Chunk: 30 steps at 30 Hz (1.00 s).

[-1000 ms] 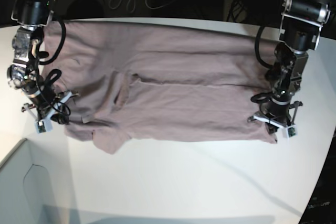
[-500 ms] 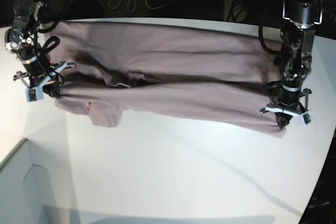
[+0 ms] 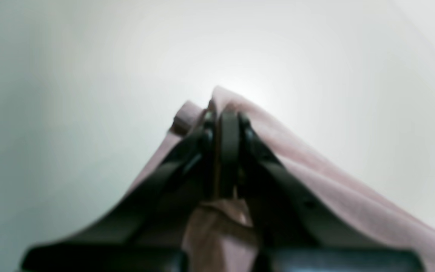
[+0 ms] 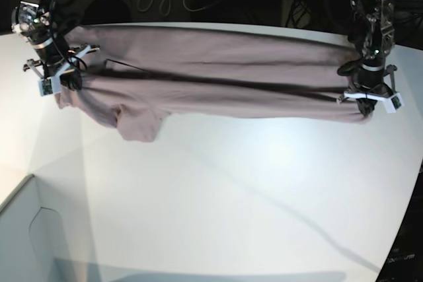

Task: Layout the t-shirt on the table in an organized manner, then fold the t-shirt properly
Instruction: 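Lift the hem with both grippers and fold it over toward the shoulders, then hold the folded strip with both grippers and adjust the grip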

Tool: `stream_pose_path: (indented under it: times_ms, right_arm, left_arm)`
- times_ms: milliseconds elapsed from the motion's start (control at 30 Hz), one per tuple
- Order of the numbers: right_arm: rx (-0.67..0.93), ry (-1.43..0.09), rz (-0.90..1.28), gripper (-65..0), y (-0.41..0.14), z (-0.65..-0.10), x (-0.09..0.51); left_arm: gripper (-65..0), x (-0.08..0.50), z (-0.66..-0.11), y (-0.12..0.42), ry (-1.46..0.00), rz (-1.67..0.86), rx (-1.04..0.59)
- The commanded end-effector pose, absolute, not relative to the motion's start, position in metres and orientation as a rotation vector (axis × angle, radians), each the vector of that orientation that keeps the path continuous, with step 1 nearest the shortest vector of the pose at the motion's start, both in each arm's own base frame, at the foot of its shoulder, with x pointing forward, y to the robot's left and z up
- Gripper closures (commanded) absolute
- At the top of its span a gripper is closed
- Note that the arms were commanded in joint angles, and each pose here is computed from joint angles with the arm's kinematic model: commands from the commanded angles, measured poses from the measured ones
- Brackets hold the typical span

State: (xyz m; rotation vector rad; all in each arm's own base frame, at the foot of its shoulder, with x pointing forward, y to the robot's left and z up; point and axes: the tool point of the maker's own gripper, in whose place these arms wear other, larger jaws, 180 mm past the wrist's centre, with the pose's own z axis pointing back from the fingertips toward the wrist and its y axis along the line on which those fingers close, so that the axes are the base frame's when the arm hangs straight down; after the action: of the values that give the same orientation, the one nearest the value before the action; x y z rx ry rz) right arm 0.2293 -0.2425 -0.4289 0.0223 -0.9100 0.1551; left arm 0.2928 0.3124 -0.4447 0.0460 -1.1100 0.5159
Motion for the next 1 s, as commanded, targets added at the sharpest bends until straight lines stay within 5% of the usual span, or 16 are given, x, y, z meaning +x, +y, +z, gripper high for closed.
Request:
stream_pose_path:
  times_ms: [0, 233, 333, 567, 733, 967]
  right_arm:
    - [0.020, -0.950, 0.160, 0.0, -0.245, -0.419, 0.232]
    - [0.034, -0.912, 0.143, 0.0, -0.245, -0.433, 0.224]
    - [0.034, -0.906, 0.150, -0.2, -0.244, -0.434, 0.224]
    - [0.023, -0.915, 0.152, -19.6, -0.247, -0.429, 0.220]
    - [-0.022, -0.987, 0.097, -26.0, -0.255, -0.406, 0.225]
    - [-0.061, -1.052, 0.108, -26.7, -0.256, -0.379, 0.234]
  left_arm:
    - [-0.1, 0.299, -0.431, 0.324, -1.163, 0.512, 0.071]
    - [-2.0, 0.290, -0.439, 0.322, -1.136, 0.505, 0.072]
    - [-12.5, 0.282, -0.442, 0.321, -1.124, 0.501, 0.075]
    - [-32.2, 0.277, -0.418, 0.314, -1.183, 0.467, 0.059]
    - [-32.8, 0.286, -0.384, 0.326, -1.274, 0.481, 0.074]
    - [-32.8, 0.313, -0.388, 0.345, -1.278, 0.523, 0.100]
